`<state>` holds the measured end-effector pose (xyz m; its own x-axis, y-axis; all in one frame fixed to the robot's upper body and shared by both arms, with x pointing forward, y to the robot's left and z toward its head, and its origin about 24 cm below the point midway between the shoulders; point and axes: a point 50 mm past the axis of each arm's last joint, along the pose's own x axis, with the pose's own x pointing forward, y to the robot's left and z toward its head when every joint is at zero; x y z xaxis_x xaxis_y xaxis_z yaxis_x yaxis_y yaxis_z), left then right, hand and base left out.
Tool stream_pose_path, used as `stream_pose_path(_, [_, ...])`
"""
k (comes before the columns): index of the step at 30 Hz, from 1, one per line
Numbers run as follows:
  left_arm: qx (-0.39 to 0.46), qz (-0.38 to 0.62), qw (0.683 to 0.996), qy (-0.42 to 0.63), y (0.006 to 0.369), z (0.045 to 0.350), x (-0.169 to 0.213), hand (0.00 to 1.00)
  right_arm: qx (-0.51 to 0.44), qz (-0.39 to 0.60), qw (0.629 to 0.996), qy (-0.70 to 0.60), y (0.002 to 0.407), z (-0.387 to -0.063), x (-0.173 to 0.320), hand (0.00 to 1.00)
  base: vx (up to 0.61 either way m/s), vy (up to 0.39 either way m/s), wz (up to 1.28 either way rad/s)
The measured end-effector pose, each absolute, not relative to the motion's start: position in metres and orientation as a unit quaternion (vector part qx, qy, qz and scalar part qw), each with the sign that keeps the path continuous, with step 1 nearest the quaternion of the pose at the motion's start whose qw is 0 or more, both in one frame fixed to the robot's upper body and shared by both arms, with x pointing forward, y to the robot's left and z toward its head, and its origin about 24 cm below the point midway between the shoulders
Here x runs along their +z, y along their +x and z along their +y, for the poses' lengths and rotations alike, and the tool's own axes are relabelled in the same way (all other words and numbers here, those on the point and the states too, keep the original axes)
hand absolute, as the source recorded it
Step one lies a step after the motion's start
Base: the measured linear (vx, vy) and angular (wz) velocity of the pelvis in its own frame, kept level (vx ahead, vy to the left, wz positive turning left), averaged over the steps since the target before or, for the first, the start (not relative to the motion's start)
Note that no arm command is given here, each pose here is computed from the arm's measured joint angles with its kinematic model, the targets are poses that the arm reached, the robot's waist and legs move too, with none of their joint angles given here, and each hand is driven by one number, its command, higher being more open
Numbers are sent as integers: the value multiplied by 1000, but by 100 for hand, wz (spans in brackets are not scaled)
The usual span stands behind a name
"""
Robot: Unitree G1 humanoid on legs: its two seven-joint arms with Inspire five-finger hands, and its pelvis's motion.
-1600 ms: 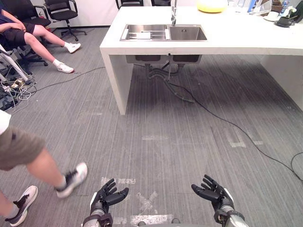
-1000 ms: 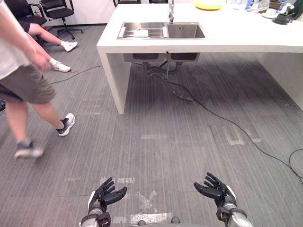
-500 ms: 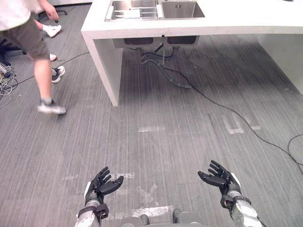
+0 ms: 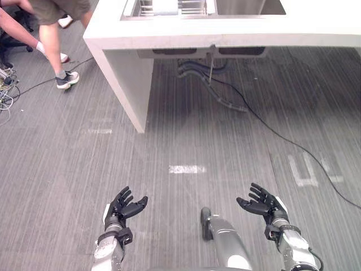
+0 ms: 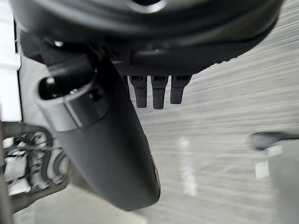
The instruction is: Walk over to the sink, pick up the cup, carry it to the dishwasher, place the cup inside the dishwasher, then close the dishwasher door
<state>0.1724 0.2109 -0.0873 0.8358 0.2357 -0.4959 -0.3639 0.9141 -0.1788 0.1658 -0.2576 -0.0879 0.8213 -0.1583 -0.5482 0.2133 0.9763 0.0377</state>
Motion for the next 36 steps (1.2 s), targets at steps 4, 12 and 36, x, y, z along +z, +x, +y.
stream_pose_path(4, [142,153,967,-148,187,200,-52,90,-92,243,963,70,174,-238,-78,90,450,-107,-5])
stream_pose_path(12, [119,-121,980,-105,202,203,75,90,-108,269,954,75,152,-235,-88,90,496,145,-11])
stream_pose_path(36, [-129,-263,923,249,241,162,154,90,-86,361,925,84,102,-243,-115,90,497,-56,11])
